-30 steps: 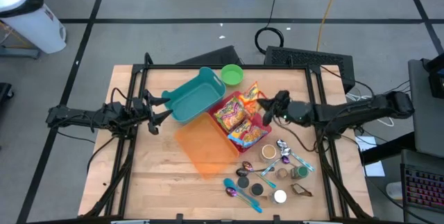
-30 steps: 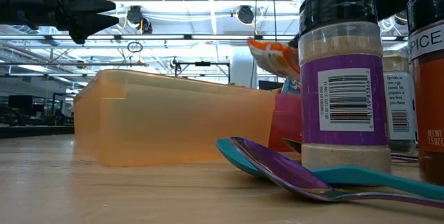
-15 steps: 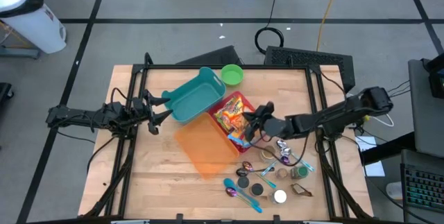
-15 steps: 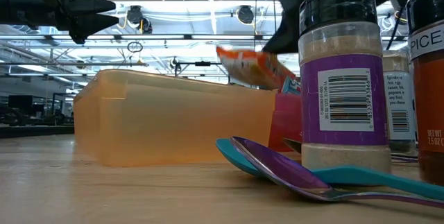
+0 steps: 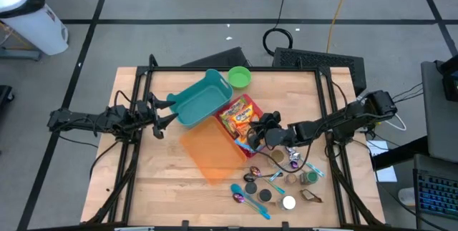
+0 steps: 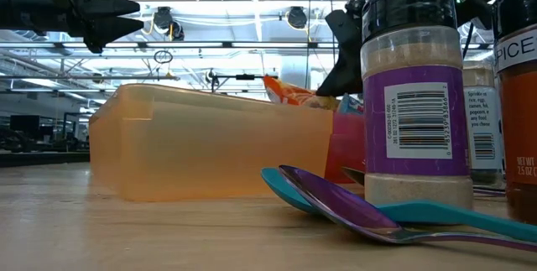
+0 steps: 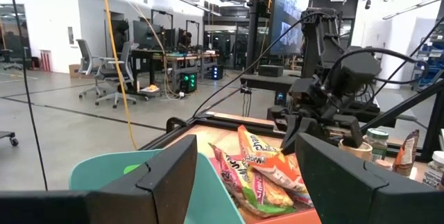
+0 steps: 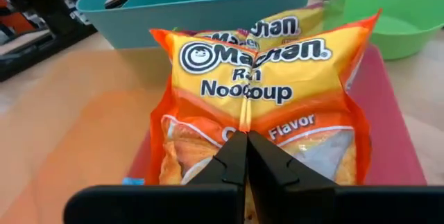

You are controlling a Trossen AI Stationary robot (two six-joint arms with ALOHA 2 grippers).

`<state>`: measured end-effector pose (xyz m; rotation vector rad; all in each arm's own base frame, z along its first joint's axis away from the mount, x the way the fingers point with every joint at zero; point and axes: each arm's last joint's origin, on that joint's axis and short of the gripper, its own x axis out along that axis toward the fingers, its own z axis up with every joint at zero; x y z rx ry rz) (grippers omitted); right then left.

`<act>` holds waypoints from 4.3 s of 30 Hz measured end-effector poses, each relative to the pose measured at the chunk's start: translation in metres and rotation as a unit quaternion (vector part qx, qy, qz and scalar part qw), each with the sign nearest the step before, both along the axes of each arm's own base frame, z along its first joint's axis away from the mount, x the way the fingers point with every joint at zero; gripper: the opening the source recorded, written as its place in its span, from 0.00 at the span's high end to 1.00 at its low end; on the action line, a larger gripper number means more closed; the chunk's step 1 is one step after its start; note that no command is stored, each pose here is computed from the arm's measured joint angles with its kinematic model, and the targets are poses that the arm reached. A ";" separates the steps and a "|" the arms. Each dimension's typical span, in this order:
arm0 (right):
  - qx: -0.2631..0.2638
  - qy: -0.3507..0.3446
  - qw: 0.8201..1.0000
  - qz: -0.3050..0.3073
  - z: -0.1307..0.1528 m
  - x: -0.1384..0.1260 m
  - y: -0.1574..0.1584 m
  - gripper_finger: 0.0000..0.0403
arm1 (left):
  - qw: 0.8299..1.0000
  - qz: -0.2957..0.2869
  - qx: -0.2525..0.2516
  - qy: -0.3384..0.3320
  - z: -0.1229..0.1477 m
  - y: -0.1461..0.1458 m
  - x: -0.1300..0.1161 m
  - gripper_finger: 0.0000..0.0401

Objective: Pick & Place Food Item
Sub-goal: Put the orange noodle pack into the red bin, then put the green seasoning bottle into the green bin

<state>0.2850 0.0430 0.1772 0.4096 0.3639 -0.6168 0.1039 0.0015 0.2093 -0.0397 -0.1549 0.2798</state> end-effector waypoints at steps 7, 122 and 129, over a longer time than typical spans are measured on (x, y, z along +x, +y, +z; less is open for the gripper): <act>0.005 0.009 1.000 0.000 -0.002 -0.002 0.001 0.99 | 1.000 0.000 0.000 0.000 0.000 0.000 0.000 0.37; 0.443 0.429 0.787 -0.002 0.058 -0.122 0.098 0.36 | 1.000 0.000 0.000 0.000 0.000 0.000 0.000 0.37; 0.434 0.439 0.787 -0.019 0.056 -0.124 0.096 0.44 | 1.000 0.000 0.000 0.000 0.000 0.000 0.000 0.37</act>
